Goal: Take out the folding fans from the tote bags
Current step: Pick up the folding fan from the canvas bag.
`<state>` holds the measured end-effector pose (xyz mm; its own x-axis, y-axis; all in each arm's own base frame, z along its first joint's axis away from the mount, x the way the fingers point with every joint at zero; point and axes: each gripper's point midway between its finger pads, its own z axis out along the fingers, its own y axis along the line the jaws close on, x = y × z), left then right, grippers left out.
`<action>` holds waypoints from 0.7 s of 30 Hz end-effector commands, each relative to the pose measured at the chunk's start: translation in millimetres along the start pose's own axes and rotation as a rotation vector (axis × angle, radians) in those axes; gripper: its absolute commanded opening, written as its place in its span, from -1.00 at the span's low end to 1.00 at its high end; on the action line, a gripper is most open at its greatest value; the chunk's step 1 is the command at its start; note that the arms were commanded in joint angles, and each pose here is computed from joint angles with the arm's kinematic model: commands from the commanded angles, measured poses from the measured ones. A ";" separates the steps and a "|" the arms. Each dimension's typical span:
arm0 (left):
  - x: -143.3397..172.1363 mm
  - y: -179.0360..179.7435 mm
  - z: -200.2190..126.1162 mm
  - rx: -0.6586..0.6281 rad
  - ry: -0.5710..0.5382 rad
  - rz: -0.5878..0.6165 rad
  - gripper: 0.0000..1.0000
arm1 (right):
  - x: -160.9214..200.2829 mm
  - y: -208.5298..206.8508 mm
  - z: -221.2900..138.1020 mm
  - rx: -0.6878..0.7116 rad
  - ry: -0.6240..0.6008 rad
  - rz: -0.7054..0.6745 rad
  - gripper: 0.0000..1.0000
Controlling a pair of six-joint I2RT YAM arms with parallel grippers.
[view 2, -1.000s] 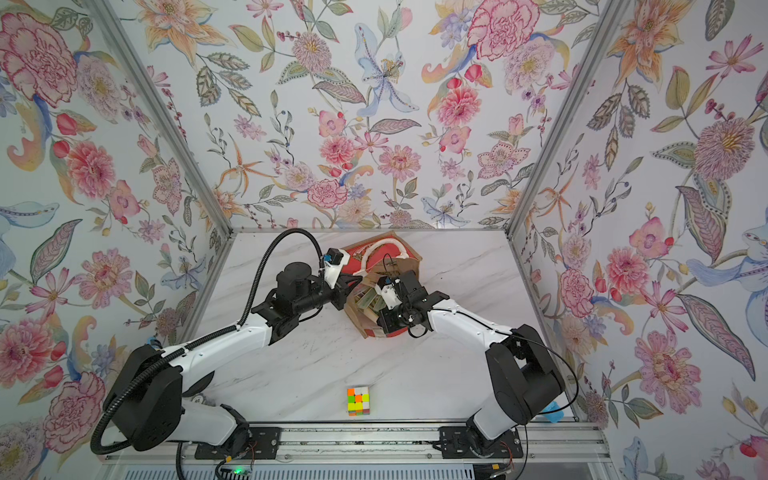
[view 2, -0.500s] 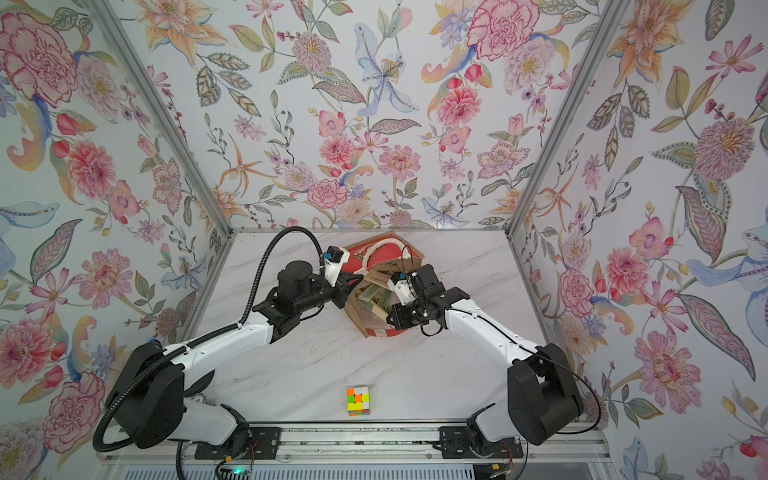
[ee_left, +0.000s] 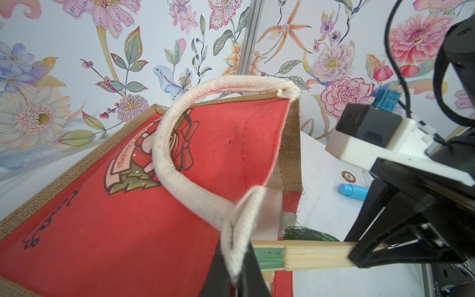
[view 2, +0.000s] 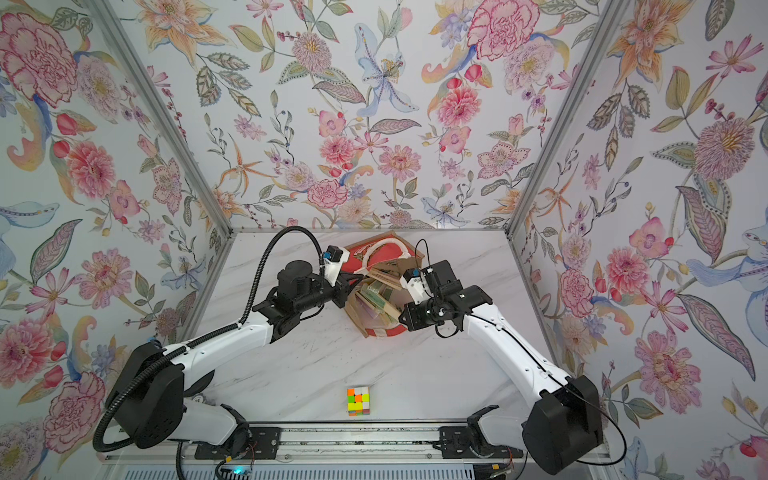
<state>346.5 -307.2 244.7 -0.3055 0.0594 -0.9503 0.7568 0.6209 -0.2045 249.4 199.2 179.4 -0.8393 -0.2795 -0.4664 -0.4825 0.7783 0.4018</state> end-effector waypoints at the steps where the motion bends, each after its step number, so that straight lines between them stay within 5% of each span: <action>1: -17.6 0.8 1.7 0.010 -0.039 -0.015 -1.00 | 19.7 0.5 -19.3 0.026 0.041 0.005 -1.00; 11: -18.7 0.4 4.6 0.021 -0.039 -0.029 -1.00 | 78.3 -6.0 -32.9 0.063 0.077 0.131 -1.00; 21: -16.9 3.7 1.6 0.013 -0.036 -0.034 -1.00 | 88.2 -1.3 -66.3 0.077 -0.008 0.165 -1.00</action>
<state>351.1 -307.9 245.5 -0.3192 0.0459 -0.9466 0.7484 0.6249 -0.2221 165.3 144.1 184.3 -0.8956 -0.1682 -0.4118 -0.3484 0.8408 0.4143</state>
